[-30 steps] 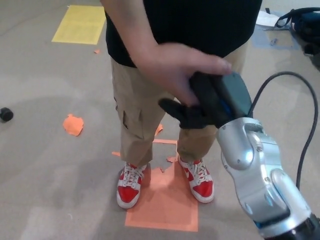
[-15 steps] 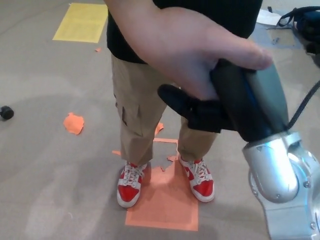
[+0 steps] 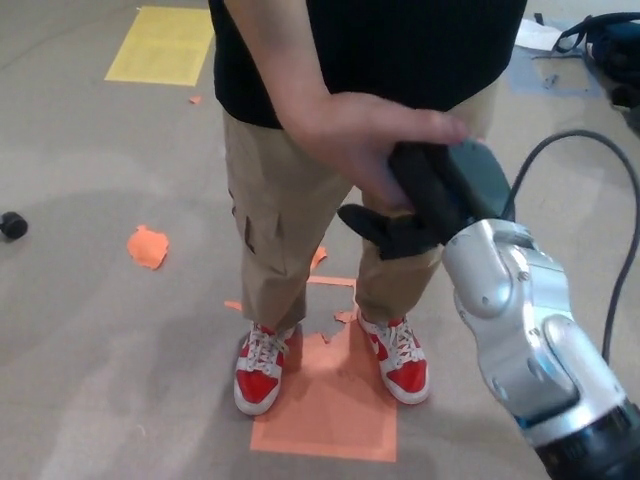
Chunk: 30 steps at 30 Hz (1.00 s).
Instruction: The robot extends its right arm to grab a person's hand and shakes it
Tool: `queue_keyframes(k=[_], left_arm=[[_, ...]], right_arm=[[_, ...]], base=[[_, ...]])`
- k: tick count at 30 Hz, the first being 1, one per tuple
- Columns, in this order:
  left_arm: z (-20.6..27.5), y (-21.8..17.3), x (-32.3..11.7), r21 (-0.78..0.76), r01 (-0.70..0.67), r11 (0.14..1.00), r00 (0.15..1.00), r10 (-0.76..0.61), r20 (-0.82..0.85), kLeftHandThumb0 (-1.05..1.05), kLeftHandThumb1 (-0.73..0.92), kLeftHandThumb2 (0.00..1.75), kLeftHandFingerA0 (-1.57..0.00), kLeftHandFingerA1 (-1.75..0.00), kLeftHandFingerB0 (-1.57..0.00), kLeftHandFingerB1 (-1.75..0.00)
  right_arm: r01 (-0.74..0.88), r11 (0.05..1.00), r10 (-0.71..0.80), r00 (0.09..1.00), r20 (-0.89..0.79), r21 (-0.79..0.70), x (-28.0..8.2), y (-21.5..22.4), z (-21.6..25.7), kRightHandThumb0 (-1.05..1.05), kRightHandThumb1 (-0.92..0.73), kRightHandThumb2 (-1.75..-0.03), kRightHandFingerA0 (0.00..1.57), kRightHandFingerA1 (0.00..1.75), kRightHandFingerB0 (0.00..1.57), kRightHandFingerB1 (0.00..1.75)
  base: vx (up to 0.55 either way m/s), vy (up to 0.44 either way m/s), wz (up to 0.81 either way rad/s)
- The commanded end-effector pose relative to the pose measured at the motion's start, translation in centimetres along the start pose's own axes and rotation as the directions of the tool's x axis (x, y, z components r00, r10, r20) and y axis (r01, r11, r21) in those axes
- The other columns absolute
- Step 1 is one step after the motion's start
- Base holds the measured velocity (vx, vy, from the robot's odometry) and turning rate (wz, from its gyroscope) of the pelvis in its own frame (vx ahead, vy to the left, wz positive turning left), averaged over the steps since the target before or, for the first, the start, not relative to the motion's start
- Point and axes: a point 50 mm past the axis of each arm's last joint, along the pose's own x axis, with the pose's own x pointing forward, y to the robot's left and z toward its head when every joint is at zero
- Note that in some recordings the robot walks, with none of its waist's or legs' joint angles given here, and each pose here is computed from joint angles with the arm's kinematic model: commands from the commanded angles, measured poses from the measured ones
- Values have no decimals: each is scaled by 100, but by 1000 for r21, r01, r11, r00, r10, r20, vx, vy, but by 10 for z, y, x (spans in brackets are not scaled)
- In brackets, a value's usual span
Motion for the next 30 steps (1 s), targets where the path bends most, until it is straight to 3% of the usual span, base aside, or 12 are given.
queue_keyframes(k=[1,4,6,10,13,15,19,20,22,25,26,30], left_arm=[[-6,8,-2,32,-5,999,1000,6,-28,-36,51,110,0,-47,0,-47],[-8,9,-3,15,-15,1000,1000,15,-16,-37,47,107,0,-48,0,-48],[-8,9,-3,18,-13,1000,1000,14,-14,-87,71,106,-6,-34,-5,-20],[-12,7,-4,14,-35,999,999,36,-32,-81,58,95,-1,-27,0,-11],[-14,5,-5,-57,-57,997,998,57,-12,-69,64,60,-9,-30,0,-7],[-16,4,-6,-108,-74,991,997,74,-5,-76,52,83,-12,-37,0,-3],[-19,0,-7,-154,-83,985,996,84,-4,-78,51,81,-17,-47,0,0],[-20,0,-7,-169,-87,982,996,87,-6,-69,60,58,-32,-41,0,-4],[-23,0,-8,-177,-89,980,996,88,-10,-73,49,82,-14,-46,0,-7],[-25,-3,-8,-157,-82,984,997,80,-19,-68,56,67,-13,-36,0,-4],[-25,-3,-8,-124,-77,989,997,75,-21,-79,56,92,-1,-37,0,-15],[-22,-2,-7,-111,-67,992,998,67,-9,-77,55,90,-13,-41,0,-18]], right_arm=[[-156,986,141,971,-191,-65,12,25,-56,-93,-63,-95,0,3,0,0],[-154,987,141,972,-187,-56,2,27,-65,-87,-58,-89,0,1,0,0],[-160,986,147,967,-206,-47,-5,26,-72,-92,-60,-92,0,0,0,0],[-145,988,129,966,-224,-55,-30,21,-98,-93,-60,-92,0,0,0,0],[-132,990,114,962,-247,-57,-45,19,-115,-95,-60,-91,0,0,0,0],[-137,990,126,940,-318,-14,-61,17,-138,-95,-59,-92,0,0,0,0],[-140,990,137,915,-379,21,-79,18,-162,-89,-55,-87,0,0,0,0],[-166,985,167,884,-438,40,-87,19,-177,-89,-56,-87,0,0,0,0],[-191,979,203,843,-498,76,-97,24,-193,-88,-55,-86,0,0,0,0],[-263,959,273,742,-613,110,-121,41,-226,-97,-64,-97,0,5,0,0],[-290,947,309,694,-651,139,-131,48,-237,-97,-64,-97,0,5,0,0],[-337,911,395,541,-743,239,-162,66,-260,-97,-64,-98,0,5,0,0]], base=[[0,0,0],[0,0,0],[0,0,0],[-2,0,2],[0,0,0],[0,0,0],[0,0,0],[0,0,0],[0,0,0],[0,0,0],[0,0,0],[0,0,0]])
